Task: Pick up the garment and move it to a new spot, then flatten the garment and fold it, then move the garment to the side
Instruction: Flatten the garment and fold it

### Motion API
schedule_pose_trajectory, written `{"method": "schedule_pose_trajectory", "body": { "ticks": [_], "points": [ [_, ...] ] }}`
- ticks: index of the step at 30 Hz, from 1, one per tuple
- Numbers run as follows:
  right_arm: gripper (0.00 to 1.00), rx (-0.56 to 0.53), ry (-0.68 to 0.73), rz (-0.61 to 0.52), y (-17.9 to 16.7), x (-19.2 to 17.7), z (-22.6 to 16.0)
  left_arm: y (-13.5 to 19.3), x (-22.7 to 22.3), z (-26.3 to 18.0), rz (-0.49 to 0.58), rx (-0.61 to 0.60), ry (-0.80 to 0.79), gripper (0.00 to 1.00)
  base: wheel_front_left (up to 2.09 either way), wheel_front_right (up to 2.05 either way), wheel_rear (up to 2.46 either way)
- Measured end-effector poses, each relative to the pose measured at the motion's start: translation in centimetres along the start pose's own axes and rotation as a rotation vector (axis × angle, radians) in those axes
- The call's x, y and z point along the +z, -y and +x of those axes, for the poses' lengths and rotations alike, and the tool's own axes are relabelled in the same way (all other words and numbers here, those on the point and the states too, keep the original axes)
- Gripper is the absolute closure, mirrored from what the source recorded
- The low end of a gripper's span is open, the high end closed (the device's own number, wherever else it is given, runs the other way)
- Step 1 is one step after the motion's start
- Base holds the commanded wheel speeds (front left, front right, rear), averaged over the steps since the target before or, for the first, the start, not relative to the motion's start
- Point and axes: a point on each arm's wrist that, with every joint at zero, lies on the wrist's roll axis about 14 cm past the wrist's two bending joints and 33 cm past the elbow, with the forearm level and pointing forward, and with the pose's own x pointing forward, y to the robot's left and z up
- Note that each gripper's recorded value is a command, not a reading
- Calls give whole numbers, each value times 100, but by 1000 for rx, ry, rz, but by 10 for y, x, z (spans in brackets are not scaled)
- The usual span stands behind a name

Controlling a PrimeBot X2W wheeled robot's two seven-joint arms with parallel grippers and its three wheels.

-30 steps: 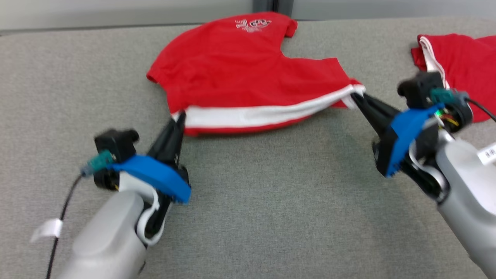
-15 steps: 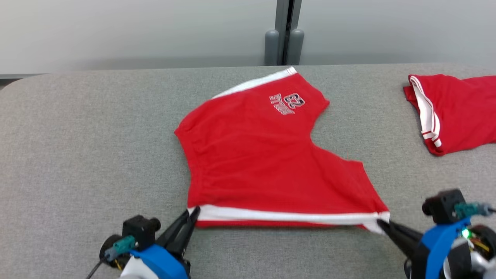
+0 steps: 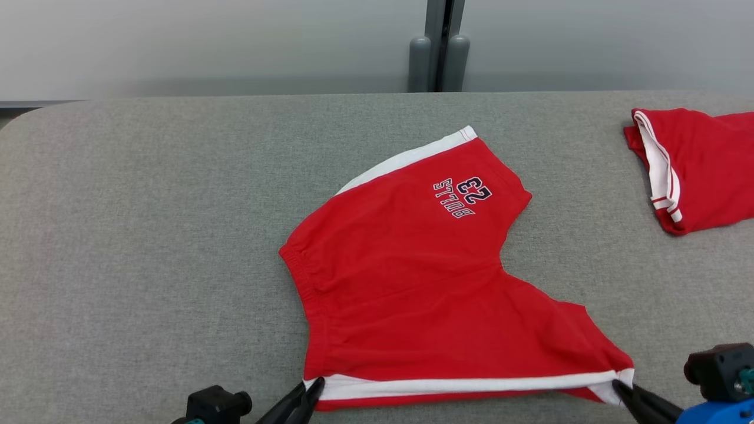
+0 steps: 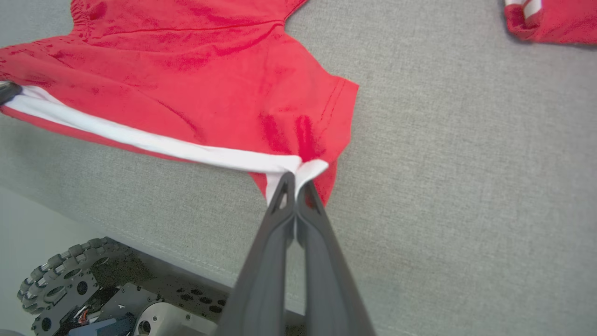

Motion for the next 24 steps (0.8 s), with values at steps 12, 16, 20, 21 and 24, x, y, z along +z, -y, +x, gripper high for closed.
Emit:
{"method": "schedule_pose_trajectory", "body": {
  "ticks": [12,16,20,21,24],
  "points": [
    [100,-16,238,-185,12,101,33,-7,74,28,56,25,187,100,0,0,0],
    [100,-2,280,-236,13,134,55,-12,84,45,23,31,196,100,0,0,0],
    [100,19,290,-266,12,160,82,-28,96,63,27,66,210,100,0,0,0],
    [100,26,283,-280,11,164,91,-33,98,68,25,77,210,100,0,0,0],
    [100,51,291,-299,4,182,114,-48,105,80,15,115,226,100,0,0,0]
  ]
}}
